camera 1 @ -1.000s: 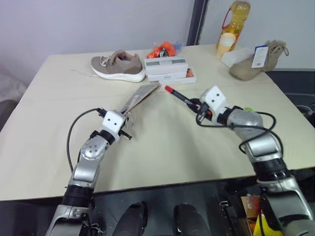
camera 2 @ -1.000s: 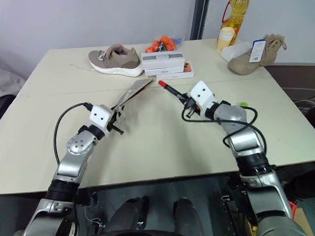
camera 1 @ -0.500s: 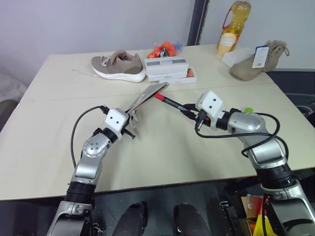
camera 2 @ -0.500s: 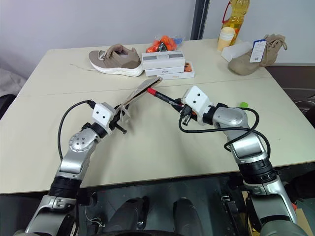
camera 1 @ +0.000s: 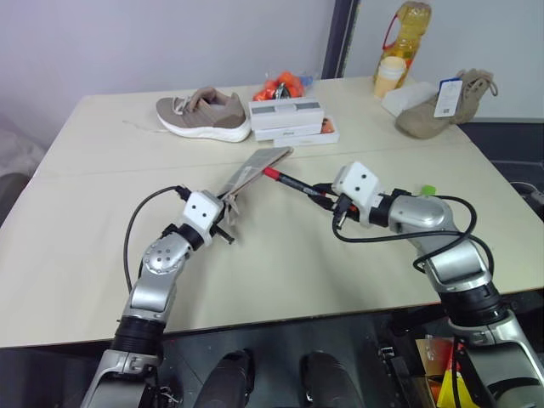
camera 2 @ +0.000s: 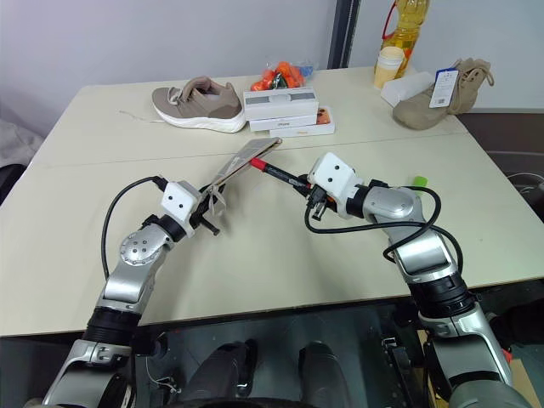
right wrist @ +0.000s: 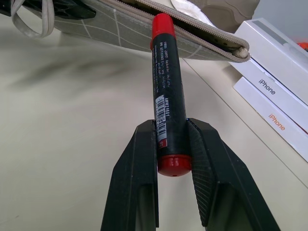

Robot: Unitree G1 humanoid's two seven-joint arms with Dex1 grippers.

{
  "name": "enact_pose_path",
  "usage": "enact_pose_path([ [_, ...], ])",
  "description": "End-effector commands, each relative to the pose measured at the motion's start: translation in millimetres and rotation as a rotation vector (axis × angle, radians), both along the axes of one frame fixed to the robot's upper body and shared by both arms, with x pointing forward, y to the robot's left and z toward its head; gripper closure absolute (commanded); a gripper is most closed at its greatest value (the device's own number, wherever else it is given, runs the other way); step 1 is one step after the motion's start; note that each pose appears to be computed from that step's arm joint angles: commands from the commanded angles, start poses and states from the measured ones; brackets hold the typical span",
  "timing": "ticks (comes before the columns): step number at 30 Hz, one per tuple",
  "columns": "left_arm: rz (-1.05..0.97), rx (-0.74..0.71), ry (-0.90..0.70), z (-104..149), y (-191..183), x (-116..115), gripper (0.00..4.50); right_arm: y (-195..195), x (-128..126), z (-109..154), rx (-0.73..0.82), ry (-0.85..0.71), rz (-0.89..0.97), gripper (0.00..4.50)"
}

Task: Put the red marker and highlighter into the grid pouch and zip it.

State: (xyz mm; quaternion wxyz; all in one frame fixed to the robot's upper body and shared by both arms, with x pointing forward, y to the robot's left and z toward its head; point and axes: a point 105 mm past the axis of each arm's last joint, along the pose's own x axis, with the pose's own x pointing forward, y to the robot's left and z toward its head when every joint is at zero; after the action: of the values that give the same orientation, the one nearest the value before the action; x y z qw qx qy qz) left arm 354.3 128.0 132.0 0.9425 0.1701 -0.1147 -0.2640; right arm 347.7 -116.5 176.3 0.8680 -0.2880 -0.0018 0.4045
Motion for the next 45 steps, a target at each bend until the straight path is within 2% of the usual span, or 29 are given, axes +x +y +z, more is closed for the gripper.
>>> enact_pose_path([
  [1, -0.01, 0.007, -0.041, 8.3, -0.7, -3.3, 4.5, -2.2, -0.7, 29.0, 0.016, -0.094, -0.001, 4.12],
  [9, -0.012, 0.005, -0.036, 6.7, 0.0, -3.0, 4.5, -17.6, 6.1, 31.7, -0.005, -0.108, -0.057, 4.12],
  [24, -0.055, -0.002, -0.055, 11.1, -5.8, -8.6, 4.5, -13.7, 3.8, 24.1, -0.047, -0.098, -0.031, 4.12],
  [31, -0.091, 0.012, -0.074, 15.4, -10.4, -10.5, 4.5, -1.0, -5.3, 17.7, -0.152, -0.11, 0.053, 4.12],
  [34, -0.133, 0.036, -0.079, 15.4, -14.4, -14.1, 4.5, 4.7, -8.6, 13.9, -0.249, -0.133, 0.101, 4.12],
  [38, -0.264, 0.107, -0.085, 15.3, -25.6, -25.1, 4.5, 24.6, -23.1, 8.2, -0.462, -0.208, 0.27, 4.12],
  [45, -0.483, 0.224, -0.062, 8.5, -38.3, -42.2, 4.5, 56.4, -29.2, 5.6, -0.539, -0.278, 0.414, 4.12],
])
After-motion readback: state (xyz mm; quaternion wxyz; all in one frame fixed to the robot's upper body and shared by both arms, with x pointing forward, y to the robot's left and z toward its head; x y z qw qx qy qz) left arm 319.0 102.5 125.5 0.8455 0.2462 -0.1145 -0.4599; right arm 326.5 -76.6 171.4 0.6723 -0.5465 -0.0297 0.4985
